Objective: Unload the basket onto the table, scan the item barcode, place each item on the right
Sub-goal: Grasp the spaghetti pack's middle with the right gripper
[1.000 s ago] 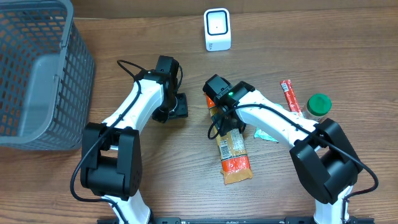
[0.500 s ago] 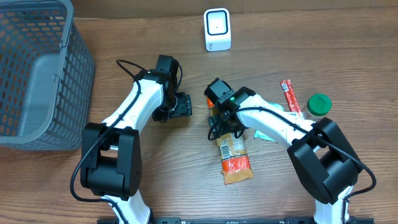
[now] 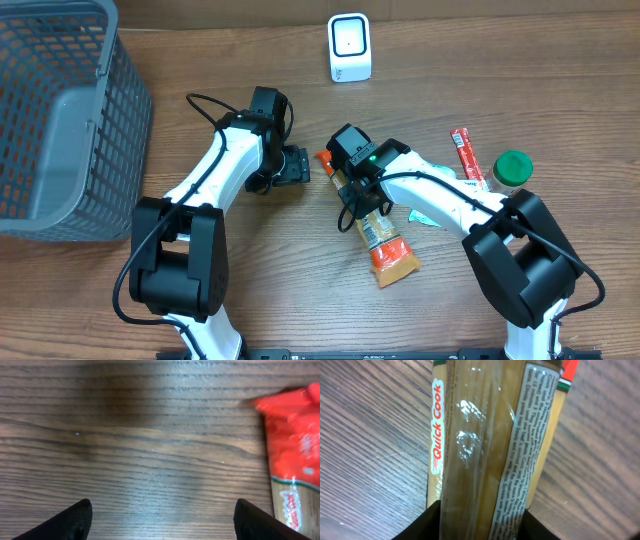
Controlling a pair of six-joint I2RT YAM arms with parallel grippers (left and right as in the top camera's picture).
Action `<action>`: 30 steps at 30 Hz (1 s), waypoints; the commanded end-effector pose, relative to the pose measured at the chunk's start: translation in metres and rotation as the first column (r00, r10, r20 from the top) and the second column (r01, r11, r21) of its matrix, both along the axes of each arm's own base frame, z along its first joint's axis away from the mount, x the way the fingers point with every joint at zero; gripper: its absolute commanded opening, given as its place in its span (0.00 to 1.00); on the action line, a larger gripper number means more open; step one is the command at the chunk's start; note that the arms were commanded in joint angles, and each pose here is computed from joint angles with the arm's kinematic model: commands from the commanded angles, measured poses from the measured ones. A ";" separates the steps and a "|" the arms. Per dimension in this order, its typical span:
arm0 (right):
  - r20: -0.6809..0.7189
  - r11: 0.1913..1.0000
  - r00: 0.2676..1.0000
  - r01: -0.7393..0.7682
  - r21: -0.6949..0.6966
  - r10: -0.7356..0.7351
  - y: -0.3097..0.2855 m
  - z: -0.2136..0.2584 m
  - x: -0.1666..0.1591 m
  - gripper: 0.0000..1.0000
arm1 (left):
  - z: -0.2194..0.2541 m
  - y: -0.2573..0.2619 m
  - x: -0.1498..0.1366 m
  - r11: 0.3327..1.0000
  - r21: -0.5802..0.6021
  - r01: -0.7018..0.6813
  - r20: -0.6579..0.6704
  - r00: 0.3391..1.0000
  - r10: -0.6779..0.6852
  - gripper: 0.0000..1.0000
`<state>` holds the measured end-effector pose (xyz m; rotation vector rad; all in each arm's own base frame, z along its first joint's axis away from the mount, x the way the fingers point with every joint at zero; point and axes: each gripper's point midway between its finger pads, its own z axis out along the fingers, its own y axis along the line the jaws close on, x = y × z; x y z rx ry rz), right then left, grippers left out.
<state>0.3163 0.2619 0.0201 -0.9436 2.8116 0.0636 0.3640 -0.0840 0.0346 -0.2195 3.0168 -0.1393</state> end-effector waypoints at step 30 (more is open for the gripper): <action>-0.039 0.996 0.996 -0.072 0.048 0.074 0.018 -0.007 -0.001 0.60 | 0.005 0.018 0.006 0.994 0.068 -0.080 0.038 0.996 0.077 0.88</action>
